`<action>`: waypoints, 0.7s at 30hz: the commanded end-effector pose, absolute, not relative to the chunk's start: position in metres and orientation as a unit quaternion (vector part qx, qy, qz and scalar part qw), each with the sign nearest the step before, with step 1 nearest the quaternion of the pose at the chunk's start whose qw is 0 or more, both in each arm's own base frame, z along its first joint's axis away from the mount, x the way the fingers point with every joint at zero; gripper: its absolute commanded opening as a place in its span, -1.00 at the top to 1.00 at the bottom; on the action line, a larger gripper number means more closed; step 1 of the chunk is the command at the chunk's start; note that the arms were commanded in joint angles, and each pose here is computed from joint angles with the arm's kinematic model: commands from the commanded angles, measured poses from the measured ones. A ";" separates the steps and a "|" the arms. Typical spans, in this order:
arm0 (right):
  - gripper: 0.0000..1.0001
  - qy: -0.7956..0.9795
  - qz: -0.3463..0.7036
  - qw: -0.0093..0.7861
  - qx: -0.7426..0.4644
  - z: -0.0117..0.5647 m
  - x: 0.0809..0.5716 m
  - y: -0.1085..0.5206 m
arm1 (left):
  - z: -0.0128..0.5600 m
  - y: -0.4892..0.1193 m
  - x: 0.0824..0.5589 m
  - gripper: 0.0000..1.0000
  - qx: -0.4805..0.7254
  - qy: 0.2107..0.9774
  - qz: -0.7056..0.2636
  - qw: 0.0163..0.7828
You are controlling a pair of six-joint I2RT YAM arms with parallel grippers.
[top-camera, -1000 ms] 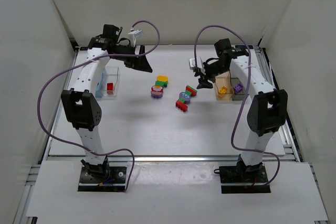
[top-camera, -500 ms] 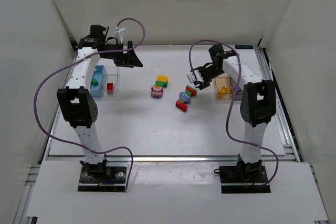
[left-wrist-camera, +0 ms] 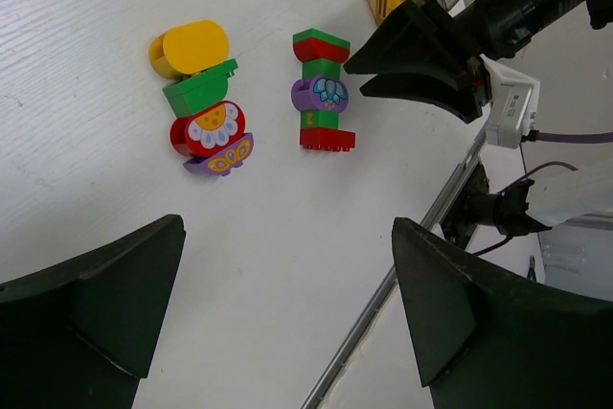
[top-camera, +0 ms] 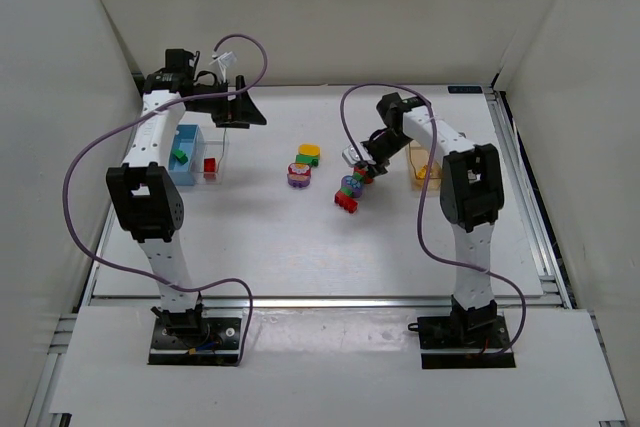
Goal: Sort the legos into containers by color
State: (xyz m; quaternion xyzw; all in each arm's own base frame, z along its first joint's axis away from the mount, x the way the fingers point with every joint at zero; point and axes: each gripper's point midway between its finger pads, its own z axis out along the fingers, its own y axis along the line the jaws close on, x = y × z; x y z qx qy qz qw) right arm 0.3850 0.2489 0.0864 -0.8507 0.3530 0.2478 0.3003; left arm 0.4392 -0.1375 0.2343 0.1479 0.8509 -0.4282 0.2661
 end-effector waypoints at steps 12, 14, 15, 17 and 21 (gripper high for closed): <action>-0.06 0.202 0.220 0.296 -0.907 0.068 0.391 0.260 | 0.240 -0.137 0.434 -0.99 0.153 0.846 -0.436 0.264; -0.06 0.198 0.218 0.292 -0.910 0.064 0.392 0.259 | 0.238 -0.138 0.434 -0.99 0.153 0.847 -0.437 0.260; -0.06 0.192 0.213 0.293 -0.912 0.064 0.394 0.260 | 0.237 -0.138 0.435 -0.99 0.152 0.846 -0.440 0.259; -0.06 0.190 0.213 0.289 -0.914 0.060 0.395 0.258 | 0.236 -0.137 0.437 -0.99 0.151 0.846 -0.442 0.258; -0.05 0.183 0.210 0.286 -0.917 0.058 0.399 0.255 | 0.233 -0.136 0.439 -0.99 0.147 0.846 -0.446 0.254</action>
